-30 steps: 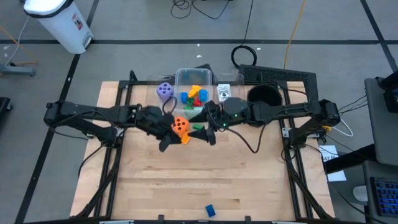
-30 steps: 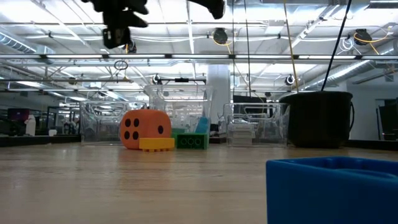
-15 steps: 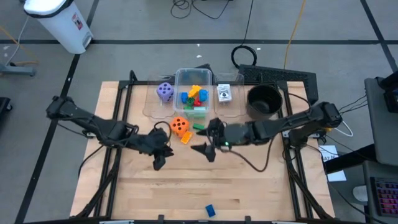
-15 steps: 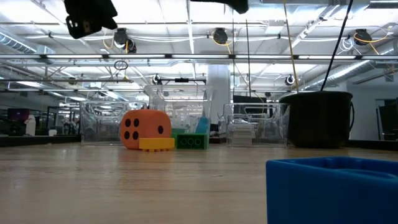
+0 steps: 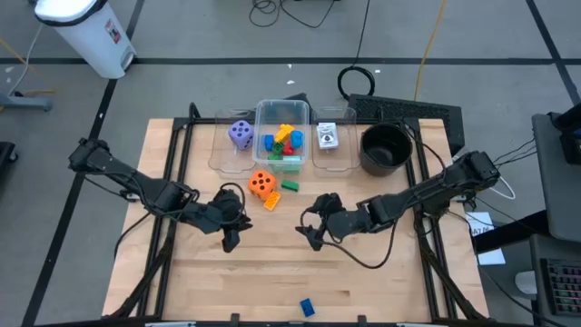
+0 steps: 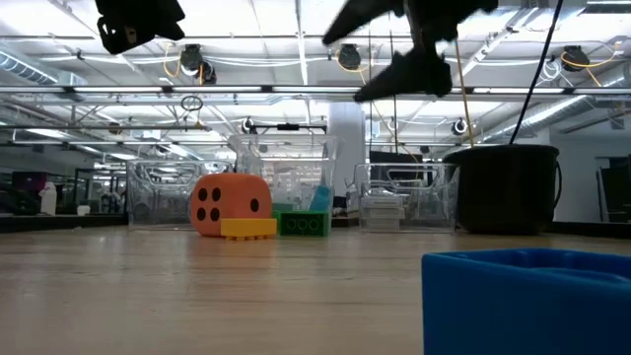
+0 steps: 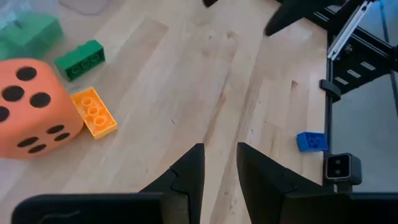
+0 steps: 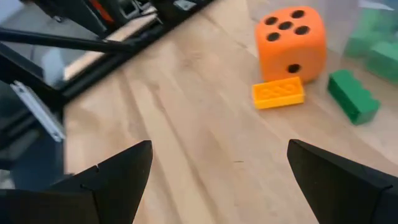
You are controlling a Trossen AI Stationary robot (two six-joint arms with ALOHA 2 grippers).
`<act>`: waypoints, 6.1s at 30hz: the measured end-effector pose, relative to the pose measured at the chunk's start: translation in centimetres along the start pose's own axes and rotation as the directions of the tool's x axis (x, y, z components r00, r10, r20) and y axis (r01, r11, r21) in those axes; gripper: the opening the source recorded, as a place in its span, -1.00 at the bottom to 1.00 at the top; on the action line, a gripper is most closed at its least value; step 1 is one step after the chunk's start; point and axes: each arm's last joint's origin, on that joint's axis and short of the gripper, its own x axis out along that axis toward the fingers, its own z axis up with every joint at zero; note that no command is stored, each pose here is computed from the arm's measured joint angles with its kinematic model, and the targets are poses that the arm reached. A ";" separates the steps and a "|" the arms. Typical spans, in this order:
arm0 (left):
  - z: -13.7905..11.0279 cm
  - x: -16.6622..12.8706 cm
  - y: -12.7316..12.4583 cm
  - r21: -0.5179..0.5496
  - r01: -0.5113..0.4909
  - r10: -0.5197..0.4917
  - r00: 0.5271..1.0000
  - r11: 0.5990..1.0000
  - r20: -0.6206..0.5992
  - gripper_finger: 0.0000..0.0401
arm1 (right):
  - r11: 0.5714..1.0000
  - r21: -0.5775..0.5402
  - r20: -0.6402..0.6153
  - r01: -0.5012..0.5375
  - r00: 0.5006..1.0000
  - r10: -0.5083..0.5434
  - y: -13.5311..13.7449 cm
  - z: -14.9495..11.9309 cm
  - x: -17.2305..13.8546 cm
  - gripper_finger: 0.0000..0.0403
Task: Pick & Place Toys
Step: Put the green eight stud game piece into the middle transparent bin
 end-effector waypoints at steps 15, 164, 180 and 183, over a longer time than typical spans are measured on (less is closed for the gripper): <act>2.2 0.5 1.5 -0.099 -0.102 0.117 0.979 0.990 0.165 -0.52 | 0.945 -0.273 0.005 0.179 0.983 -0.185 -5.4 -0.2 6.4 0.81; 4.1 1.1 3.6 -0.014 -0.098 0.099 0.984 0.995 0.146 -0.52 | 0.917 -0.300 -0.133 0.262 0.941 -0.312 -10.6 3.8 12.7 -0.45; 4.1 1.1 3.6 -0.018 -0.096 0.098 0.985 0.995 0.142 -0.52 | 0.847 -0.071 0.002 0.528 0.849 -0.529 -11.8 1.7 12.3 -0.98; 4.1 1.1 3.6 -0.019 -0.096 0.098 0.985 0.995 0.142 -0.52 | 0.846 -0.077 -0.006 0.528 0.848 -0.530 -12.0 1.5 12.2 -0.98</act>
